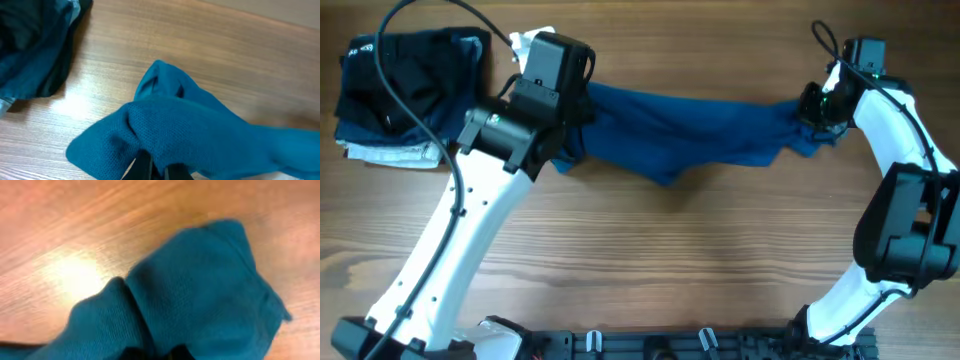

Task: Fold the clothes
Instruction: 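Lift the shirt with both grippers, holding opposite ends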

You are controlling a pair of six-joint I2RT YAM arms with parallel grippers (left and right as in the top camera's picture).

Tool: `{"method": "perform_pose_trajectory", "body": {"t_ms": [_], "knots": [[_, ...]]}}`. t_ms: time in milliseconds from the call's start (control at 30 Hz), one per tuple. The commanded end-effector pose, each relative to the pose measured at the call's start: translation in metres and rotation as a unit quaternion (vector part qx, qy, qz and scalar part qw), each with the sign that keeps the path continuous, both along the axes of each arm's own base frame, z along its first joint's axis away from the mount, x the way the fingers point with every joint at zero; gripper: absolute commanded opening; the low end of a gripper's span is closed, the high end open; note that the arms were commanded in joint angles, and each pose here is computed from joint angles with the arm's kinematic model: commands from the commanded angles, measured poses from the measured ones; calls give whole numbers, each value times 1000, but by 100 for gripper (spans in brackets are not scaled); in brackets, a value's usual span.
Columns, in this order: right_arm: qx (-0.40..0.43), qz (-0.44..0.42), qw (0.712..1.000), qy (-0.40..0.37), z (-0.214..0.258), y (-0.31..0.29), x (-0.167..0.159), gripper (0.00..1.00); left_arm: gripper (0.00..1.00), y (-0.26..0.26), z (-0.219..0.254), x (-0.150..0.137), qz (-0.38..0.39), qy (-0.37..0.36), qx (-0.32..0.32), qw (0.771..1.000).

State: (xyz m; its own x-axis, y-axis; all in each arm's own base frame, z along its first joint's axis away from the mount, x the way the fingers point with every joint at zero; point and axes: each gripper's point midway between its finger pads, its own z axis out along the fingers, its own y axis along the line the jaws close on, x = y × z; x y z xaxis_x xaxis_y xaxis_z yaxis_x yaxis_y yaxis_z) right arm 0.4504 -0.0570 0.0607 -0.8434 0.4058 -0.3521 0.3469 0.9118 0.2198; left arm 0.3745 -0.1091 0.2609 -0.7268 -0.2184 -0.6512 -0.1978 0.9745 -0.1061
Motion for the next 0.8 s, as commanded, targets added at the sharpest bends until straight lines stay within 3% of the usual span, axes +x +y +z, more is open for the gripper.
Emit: {"method": "perform_pose_trajectory", "body": {"t_ms": [0, 33, 100, 200, 300, 400, 467, 600, 700, 767], "knots": [[-28, 35, 996, -81, 18, -10, 34, 34, 4, -4, -10, 6, 5, 13, -10, 1000], [-31, 36, 995, -93, 25, -11, 40, 62, 4, -5, -12, 7, 5, 15, -9, 1000], [-32, 35, 994, -95, 37, -12, 44, 97, 4, -5, -12, 7, 4, 16, -8, 1000], [-11, 25, 999, -29, 47, -8, 21, 99, 4, -5, -12, 7, 5, 16, -8, 1000], [-16, -4, 998, 67, 17, -11, -23, 99, 4, -5, -12, 7, 5, 16, -8, 1000], [-38, -15, 993, 113, -16, -17, -51, 86, 4, -5, -12, 7, 5, 16, -8, 1000], [-48, -2, 995, 90, -27, -19, -45, 81, 4, -5, -12, 7, 4, 15, -8, 1000], [-65, 3, 997, 45, -46, -23, -33, 60, 4, -5, -14, 7, 4, 18, -7, 1000], [-66, 3, 997, 44, -46, -23, -33, 36, 4, -5, -14, 7, 4, 18, -8, 1000], [-60, -6, 997, 54, -45, -22, -38, 4, 4, -5, -14, 7, 5, 17, -7, 1000]]}}
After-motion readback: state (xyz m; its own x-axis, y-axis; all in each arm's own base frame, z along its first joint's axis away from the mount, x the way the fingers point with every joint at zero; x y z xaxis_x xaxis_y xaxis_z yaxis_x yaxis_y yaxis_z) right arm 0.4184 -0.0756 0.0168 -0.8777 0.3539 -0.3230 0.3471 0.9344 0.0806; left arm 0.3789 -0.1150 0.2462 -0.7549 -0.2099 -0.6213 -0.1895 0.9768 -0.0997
